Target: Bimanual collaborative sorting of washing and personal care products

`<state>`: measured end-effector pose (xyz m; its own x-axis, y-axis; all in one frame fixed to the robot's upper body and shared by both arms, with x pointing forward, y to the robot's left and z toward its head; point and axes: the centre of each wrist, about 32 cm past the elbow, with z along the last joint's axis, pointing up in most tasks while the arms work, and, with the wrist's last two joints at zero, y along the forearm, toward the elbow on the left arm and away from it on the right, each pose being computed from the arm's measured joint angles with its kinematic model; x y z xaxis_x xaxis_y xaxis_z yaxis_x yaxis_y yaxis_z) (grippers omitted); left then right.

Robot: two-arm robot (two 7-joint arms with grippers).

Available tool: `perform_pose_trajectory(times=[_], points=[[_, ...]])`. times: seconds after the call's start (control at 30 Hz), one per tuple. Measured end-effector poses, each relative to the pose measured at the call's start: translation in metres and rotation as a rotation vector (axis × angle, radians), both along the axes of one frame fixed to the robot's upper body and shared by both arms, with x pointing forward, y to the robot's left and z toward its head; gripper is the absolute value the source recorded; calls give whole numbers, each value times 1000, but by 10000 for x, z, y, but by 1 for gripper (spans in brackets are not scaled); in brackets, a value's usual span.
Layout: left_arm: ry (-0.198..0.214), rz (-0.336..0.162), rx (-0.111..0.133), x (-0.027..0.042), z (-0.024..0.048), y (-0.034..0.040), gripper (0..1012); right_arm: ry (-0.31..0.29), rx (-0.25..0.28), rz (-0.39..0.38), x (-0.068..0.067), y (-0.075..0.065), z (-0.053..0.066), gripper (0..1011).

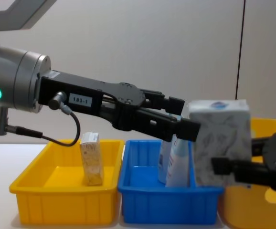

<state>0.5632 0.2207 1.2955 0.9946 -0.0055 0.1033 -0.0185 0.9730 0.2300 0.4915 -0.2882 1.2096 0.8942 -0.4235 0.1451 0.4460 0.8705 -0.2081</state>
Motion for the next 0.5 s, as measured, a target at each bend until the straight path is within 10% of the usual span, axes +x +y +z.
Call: perform_pose_trajectory(times=[0.5], points=[[18, 10, 3, 23, 7, 21, 1001, -41, 103, -230, -150, -73, 41, 373]])
